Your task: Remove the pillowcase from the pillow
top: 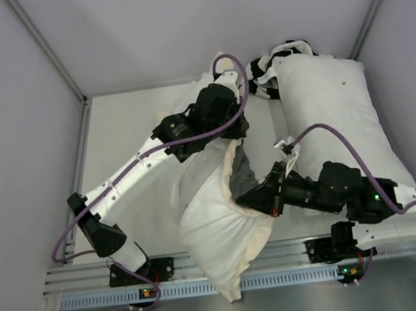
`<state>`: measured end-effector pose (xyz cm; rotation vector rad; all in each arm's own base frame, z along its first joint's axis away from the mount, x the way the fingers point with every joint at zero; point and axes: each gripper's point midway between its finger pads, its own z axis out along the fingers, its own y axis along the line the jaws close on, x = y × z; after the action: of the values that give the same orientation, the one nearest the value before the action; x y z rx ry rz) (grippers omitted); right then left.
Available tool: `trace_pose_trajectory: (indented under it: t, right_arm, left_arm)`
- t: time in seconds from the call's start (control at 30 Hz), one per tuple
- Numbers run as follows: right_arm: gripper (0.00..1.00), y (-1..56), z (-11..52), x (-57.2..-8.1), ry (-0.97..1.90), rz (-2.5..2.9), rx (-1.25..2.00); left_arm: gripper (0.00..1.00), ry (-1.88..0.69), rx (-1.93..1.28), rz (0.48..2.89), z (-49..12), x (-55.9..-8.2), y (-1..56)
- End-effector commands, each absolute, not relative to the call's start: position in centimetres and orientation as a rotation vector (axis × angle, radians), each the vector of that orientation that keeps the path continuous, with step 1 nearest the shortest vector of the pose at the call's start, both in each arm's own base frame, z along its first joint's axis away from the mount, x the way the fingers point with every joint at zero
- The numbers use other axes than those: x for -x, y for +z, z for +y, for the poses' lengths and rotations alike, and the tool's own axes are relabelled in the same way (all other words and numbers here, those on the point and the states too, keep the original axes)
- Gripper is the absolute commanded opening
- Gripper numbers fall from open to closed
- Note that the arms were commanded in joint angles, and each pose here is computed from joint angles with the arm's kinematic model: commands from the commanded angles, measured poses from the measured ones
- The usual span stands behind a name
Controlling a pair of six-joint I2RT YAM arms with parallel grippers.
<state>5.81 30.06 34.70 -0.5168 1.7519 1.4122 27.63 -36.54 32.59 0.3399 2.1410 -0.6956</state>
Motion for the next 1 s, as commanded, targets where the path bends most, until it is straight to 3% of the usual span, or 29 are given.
trace_pose_trajectory:
  t: [0.0, 0.1, 0.13, 0.2, 0.4, 0.43, 0.5, 0.67, 0.8, 0.97]
  right_arm:
    - [0.01, 28.9, 22.1, -12.7, 0.931, 1.891, 0.100]
    - [0.41, 25.1, 18.7, -12.7, 0.879, 1.967, -0.050]
    - [0.65, 23.5, 18.3, -12.5, 0.857, 1.996, -0.045]
    - [0.98, 22.7, 17.8, -12.1, 0.882, 2.014, -0.066]
    - [1.00, 22.7, 16.7, -12.6, 0.765, 2.043, -0.066]
    - [1.00, 24.1, 16.7, -12.8, 0.783, 2.022, -0.077]
    - [0.99, 25.5, 16.7, -13.5, 0.770, 1.988, -0.127]
    - [0.99, 30.1, 14.4, -14.8, 0.700, 1.870, -0.112]
    - [1.00, 32.2, 12.4, -15.2, 0.705, 1.816, -0.183]
    - [0.99, 30.4, 15.2, -15.0, 0.659, 1.894, -0.101]
  left_arm:
    - [0.00, -0.807, -0.385, 2.145, -38.6, -28.3, 32.1]
    - [0.00, -0.771, -0.400, 2.204, -38.8, -28.4, 29.3]
    - [0.00, -0.764, -0.402, 2.214, -38.7, -28.3, 28.8]
    - [0.00, -0.746, -0.403, 2.229, -38.1, -28.0, 28.1]
    - [0.00, -0.696, -0.357, 2.165, -35.2, -27.5, 30.3]
    - [0.15, -0.687, -0.353, 2.165, -34.6, -27.3, 30.1]
    - [0.36, -0.691, -0.325, 2.128, -33.4, -26.8, 31.6]
    - [0.64, -0.700, -0.298, 2.109, -30.9, -25.1, 32.1]
    - [0.69, -0.777, -0.308, 2.109, -29.7, -22.8, 32.3]
    - [0.68, -0.784, -0.320, 2.214, -29.6, -21.2, 28.4]
